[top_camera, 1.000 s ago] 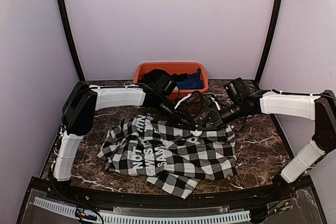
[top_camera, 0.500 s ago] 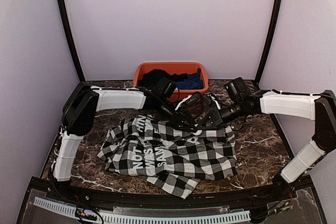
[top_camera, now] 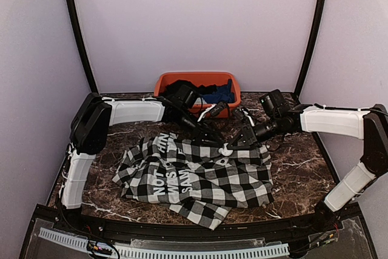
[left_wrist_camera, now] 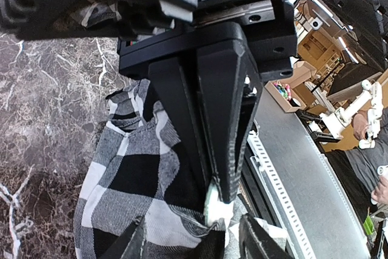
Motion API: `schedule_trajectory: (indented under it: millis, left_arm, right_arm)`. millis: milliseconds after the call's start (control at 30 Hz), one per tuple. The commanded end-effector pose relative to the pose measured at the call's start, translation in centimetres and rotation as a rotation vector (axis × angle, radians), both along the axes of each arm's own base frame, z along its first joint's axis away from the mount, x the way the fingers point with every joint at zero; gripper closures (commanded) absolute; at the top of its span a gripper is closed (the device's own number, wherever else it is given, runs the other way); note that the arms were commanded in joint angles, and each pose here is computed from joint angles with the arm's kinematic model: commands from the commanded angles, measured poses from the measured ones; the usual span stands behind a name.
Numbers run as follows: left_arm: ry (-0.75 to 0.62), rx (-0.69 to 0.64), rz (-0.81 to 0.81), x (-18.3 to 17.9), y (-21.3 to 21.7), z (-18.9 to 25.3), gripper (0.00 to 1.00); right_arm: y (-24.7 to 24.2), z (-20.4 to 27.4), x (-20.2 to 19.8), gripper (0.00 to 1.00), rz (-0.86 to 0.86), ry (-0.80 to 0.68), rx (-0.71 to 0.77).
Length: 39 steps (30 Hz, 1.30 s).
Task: Pin the brooch onto the clothing
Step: Pin the brooch onto the flattened clothing.
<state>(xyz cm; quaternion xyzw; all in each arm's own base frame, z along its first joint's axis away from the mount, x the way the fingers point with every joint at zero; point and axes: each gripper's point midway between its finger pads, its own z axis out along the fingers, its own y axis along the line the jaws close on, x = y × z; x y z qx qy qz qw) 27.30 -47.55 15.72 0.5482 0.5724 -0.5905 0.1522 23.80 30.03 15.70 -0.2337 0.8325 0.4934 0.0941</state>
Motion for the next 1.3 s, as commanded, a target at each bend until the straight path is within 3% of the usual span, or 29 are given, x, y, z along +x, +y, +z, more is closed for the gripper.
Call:
schedule_trajectory:
  millis: [0,733,1267]
  left_arm:
    - [-0.004,-0.025,-0.032,-0.7,0.2,1.4,0.50]
    - [-0.038,-0.007,-0.039,-1.2,0.0,0.5,0.59]
    - [-0.012,-0.056,-0.050,-1.1,0.2,1.1,0.58]
  right_arm:
    - [0.1,0.9,0.0,1.00,0.019,-0.035,0.042]
    - [0.4,2.1,0.0,1.00,0.029,-0.019,0.098]
    - [0.2,1.8,-0.1,1.00,0.028,-0.013,0.103]
